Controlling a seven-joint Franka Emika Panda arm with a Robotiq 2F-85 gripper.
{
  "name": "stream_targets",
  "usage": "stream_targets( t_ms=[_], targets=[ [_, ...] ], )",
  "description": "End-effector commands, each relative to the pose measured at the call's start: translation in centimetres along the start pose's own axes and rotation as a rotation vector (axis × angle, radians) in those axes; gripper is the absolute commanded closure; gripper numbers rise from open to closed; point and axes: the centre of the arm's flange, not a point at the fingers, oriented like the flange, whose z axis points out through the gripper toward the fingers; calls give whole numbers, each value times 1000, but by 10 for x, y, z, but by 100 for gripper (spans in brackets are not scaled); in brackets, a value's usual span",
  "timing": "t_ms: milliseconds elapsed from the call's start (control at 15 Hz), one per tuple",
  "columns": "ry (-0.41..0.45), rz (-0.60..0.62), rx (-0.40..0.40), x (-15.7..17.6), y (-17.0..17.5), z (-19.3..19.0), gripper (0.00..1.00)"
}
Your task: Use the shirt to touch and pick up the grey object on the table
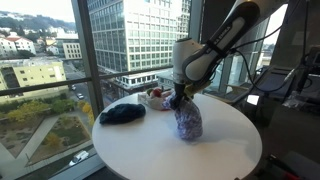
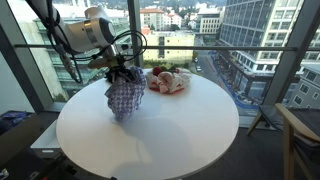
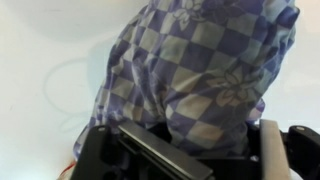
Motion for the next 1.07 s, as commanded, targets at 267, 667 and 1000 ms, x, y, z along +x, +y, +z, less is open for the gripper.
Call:
stream_targets(
  t_ms=[267,667,1000],
  targets=[
    [-131,-26,103,-5,-5,61,77],
    [-212,-23,135,-7,-1,92,39],
    [-256,9,135,-10,3,81,1]
  ],
)
